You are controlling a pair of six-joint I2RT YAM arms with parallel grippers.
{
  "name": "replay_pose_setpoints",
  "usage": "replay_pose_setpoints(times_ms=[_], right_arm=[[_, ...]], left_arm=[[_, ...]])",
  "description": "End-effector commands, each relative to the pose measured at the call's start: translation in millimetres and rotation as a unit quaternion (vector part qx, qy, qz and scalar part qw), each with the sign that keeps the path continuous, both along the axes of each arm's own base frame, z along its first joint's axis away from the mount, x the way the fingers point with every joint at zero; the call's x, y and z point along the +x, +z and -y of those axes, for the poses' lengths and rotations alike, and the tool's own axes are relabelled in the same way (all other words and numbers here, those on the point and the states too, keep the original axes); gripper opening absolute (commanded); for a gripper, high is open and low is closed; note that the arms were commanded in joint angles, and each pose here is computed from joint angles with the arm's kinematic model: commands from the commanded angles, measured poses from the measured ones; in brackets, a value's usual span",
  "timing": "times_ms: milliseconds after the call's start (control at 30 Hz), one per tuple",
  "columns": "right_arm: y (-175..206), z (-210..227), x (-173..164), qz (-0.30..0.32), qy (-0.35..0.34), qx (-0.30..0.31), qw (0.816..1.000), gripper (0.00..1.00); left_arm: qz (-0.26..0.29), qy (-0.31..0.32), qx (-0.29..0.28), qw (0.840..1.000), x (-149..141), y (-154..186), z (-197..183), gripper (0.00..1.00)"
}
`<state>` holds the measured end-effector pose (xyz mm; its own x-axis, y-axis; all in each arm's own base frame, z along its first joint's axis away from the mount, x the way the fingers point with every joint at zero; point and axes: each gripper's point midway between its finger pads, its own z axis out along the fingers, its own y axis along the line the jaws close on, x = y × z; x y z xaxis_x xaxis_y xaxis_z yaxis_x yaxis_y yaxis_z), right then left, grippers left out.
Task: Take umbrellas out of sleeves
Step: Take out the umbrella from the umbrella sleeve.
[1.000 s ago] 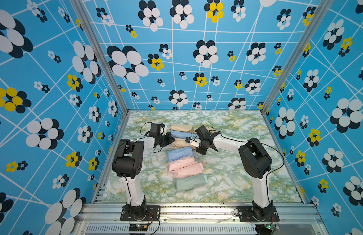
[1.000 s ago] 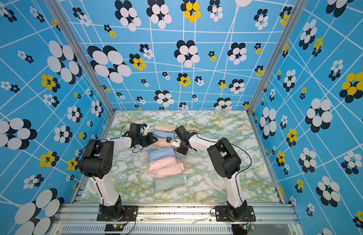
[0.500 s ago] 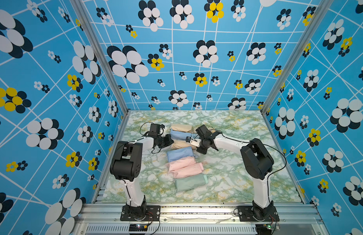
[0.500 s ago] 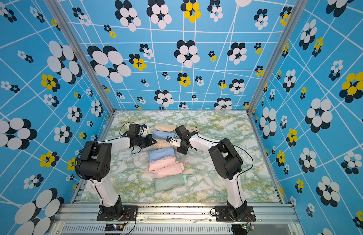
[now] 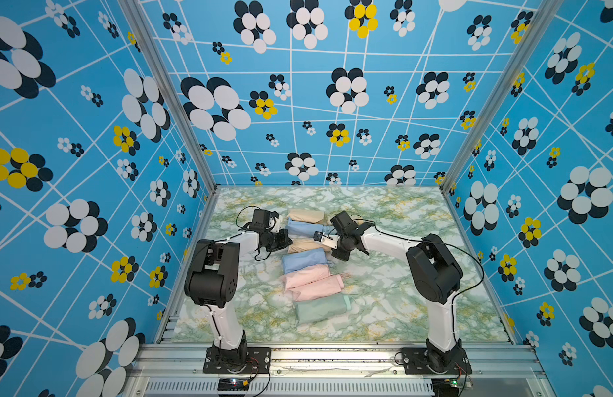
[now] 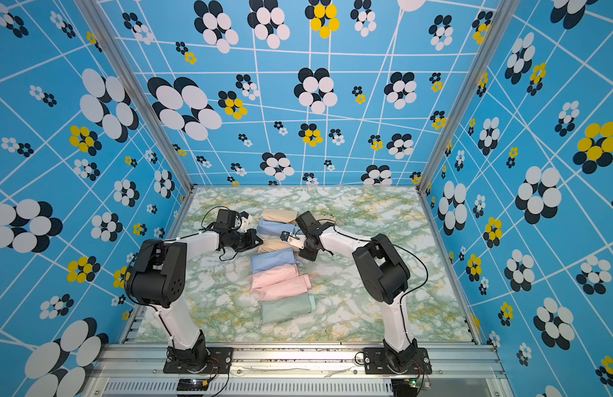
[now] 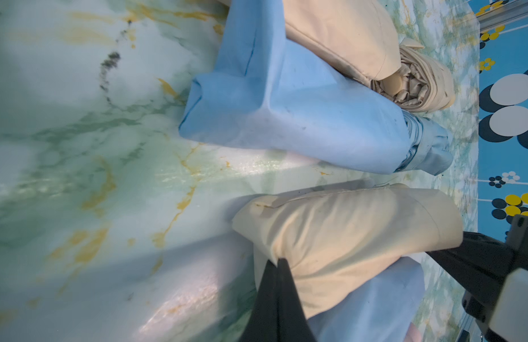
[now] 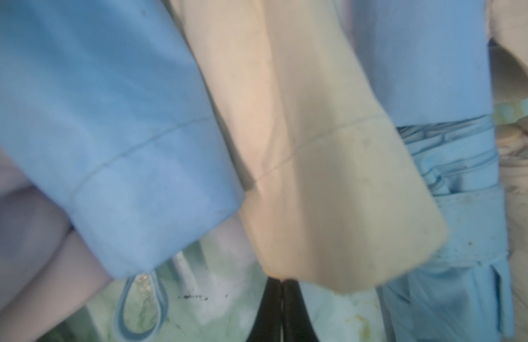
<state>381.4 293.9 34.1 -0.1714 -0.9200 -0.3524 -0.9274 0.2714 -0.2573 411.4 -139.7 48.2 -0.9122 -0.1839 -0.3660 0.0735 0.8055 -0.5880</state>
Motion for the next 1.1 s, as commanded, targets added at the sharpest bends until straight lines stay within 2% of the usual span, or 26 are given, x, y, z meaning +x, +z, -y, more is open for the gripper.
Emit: replay_pose_setpoints(times_ms=[0, 633, 1067], right_arm=[[-0.6, 23.2, -10.0, -0.015, -0.005, -0.036, 0.999, 0.00], [1.3, 27.3, -11.2, -0.025, -0.007, -0.033, 0.999, 0.00], [-0.7, 39.3, -10.2, -0.023, -0.016, -0.048, 0.998, 0.00]], left_arm=[[0.006, 0.021, 0.041, 0.999, 2.4, 5.5, -25.4, 0.00], [0.029, 0.008, 0.054, 0.998, 8.4, 27.2, -28.9, 0.00], [0.025, 0.009, 0.060, 0.998, 9.6, 23.7, -31.3, 0.00]])
